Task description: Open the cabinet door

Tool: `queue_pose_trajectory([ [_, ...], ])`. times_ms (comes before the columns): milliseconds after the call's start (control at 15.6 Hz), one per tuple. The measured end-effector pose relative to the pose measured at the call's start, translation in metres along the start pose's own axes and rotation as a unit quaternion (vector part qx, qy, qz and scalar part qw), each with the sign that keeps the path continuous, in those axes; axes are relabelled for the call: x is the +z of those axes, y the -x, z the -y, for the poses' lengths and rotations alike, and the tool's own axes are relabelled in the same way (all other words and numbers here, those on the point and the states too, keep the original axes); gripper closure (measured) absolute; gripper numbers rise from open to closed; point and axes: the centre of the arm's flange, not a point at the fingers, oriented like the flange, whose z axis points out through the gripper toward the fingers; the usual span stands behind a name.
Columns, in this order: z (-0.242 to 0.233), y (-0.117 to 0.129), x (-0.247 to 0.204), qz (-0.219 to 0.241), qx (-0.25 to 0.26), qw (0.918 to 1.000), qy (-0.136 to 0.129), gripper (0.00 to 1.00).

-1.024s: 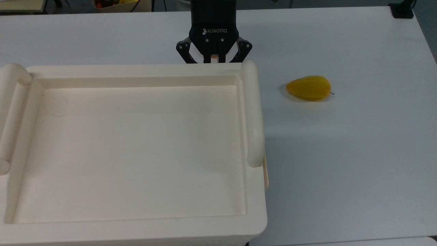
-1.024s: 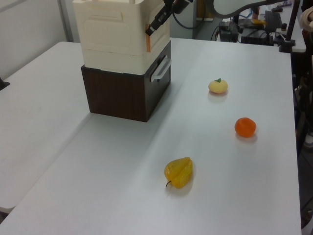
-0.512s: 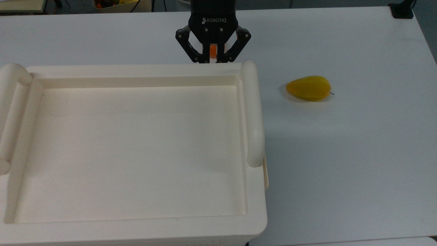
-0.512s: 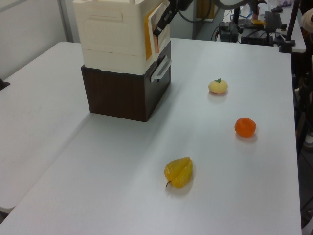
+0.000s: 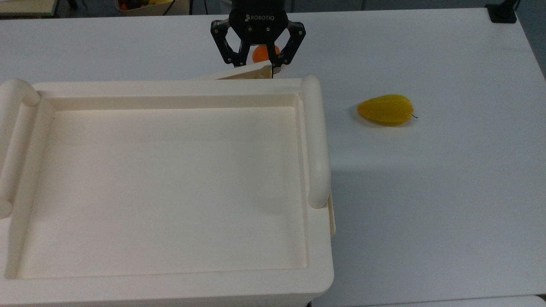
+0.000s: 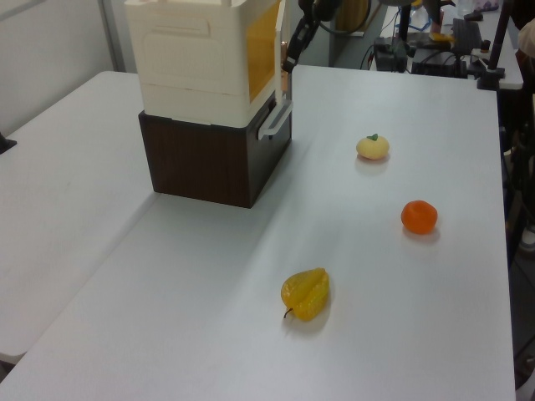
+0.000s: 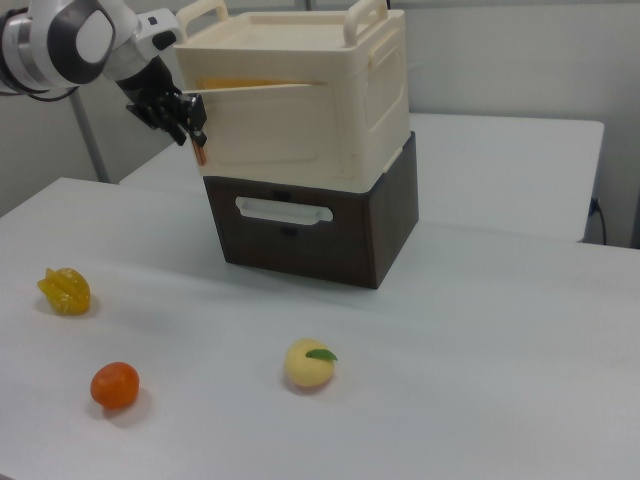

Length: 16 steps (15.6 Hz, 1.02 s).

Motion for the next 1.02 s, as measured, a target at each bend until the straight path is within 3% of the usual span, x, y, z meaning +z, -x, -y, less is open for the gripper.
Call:
queue_pose_trajectory([
  [384, -0.01, 0.009, -0.033, 0.029, 0.007, 0.9995, 0.005, 0.0],
  [704, -0.02, 0.001, -0.089, -0.002, 0.016, 0.9999, 0.006, 0.0],
  [1024, -0.001, -0.022, -0.102, -0.098, 0.014, 0.995, -0.014, 0.0],
])
